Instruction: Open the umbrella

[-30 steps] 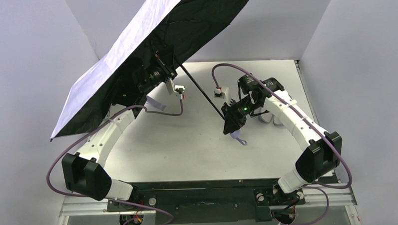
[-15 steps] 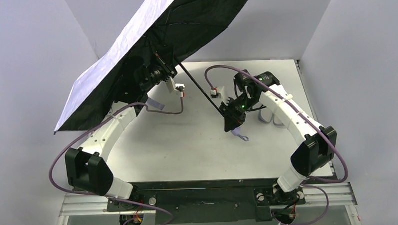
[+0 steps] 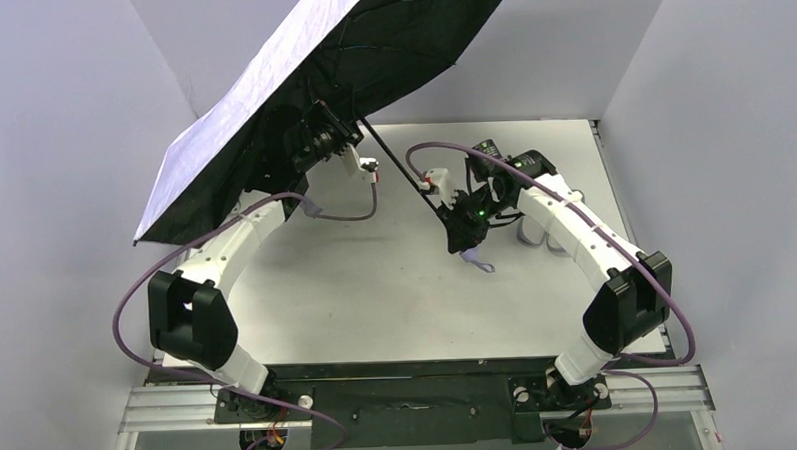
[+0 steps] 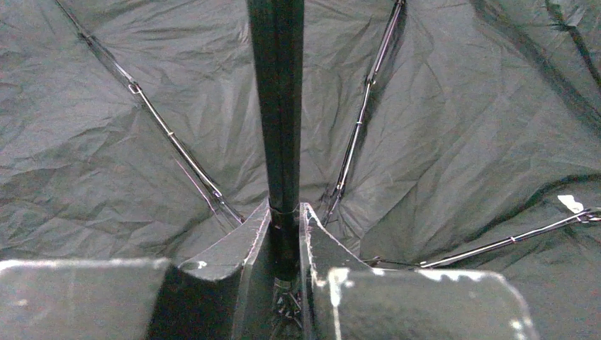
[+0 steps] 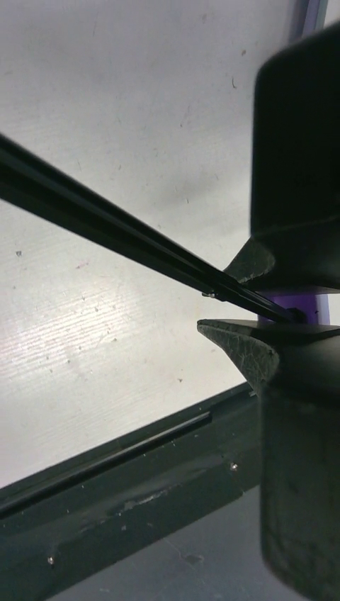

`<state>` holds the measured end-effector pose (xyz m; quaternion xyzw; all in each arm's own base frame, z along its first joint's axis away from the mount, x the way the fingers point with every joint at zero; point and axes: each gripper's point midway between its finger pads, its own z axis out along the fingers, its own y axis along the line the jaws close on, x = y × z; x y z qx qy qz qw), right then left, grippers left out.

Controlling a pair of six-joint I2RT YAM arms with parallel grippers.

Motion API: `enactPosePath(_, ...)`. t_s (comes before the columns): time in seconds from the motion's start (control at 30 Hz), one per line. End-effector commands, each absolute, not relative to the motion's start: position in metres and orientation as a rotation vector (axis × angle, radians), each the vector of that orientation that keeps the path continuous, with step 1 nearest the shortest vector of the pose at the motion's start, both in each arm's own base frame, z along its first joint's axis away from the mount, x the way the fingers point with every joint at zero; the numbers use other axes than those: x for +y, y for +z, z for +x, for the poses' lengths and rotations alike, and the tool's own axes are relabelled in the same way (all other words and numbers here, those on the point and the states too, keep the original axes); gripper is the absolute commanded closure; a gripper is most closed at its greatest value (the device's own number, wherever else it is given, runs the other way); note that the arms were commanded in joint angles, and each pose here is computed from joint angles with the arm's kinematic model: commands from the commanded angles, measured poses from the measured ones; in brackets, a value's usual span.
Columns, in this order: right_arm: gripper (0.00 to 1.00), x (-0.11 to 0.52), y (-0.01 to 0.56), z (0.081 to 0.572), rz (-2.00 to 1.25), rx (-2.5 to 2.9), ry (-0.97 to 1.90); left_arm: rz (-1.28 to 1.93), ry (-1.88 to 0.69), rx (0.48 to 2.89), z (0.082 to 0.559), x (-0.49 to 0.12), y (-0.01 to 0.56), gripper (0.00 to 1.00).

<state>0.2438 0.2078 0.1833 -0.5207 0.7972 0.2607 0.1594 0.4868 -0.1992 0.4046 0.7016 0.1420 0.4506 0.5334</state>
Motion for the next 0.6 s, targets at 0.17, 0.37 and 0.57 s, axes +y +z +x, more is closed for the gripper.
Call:
enactPosePath(0.17, 1.0, 0.138, 0.162, 0.143, -1.905, 2.494, 0.727, 1.085, 1.786, 0.675, 0.48, -0.024, 0.567, 0.88)
enactPosePath(0.37, 1.0, 0.126, 0.151, 0.133, -1.935, 2.53, 0.732, 1.062, 1.843, 0.703, 0.477, 0.007, 0.574, 0.86)
enactPosePath(0.57, 1.0, 0.118, 0.144, 0.128, -1.948, 2.556, 0.728, 1.038, 1.872, 0.716, 0.476, 0.021, 0.582, 0.87)
